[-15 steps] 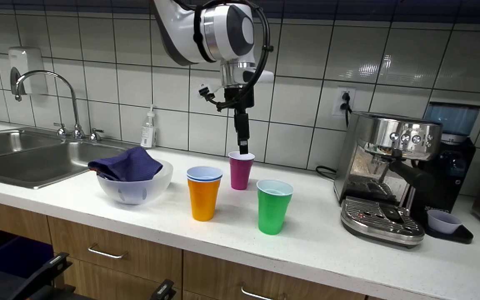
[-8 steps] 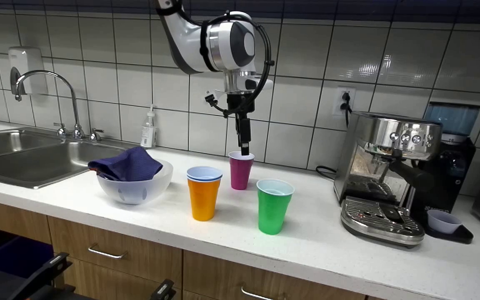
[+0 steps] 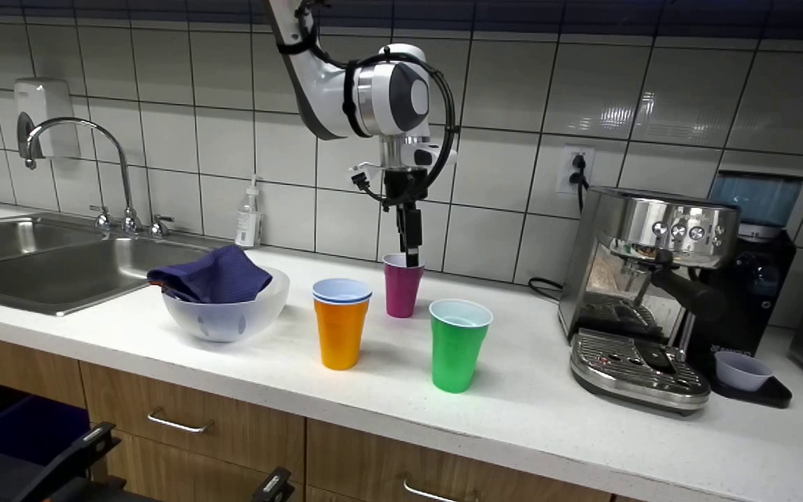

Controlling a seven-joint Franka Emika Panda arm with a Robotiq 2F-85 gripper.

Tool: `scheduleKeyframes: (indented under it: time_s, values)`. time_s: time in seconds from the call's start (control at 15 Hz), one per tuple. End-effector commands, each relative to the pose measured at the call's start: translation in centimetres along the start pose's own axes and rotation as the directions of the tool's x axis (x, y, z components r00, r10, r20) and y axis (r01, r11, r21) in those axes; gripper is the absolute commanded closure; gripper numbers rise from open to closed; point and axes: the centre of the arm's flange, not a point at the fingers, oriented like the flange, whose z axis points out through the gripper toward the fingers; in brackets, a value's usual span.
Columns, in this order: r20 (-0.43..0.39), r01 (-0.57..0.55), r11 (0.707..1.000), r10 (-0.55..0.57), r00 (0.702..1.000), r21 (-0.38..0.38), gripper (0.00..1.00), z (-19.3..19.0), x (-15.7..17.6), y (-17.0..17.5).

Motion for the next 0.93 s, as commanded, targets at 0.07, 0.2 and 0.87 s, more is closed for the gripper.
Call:
scheduleKeyframes:
  time_s: [0.07,0.2,0.87]
  values:
    - [0.012,0.032,0.999,-0.032,0.999,-0.01,0.0,1.0,1.0,-1.7]
    - [0.017,0.035,0.999,-0.035,0.999,-0.011,0.0,1.5,1.0,-2.0]
    - [0.064,0.001,1.0,-0.001,0.998,-0.011,0.34,3.7,0.9,-2.3]
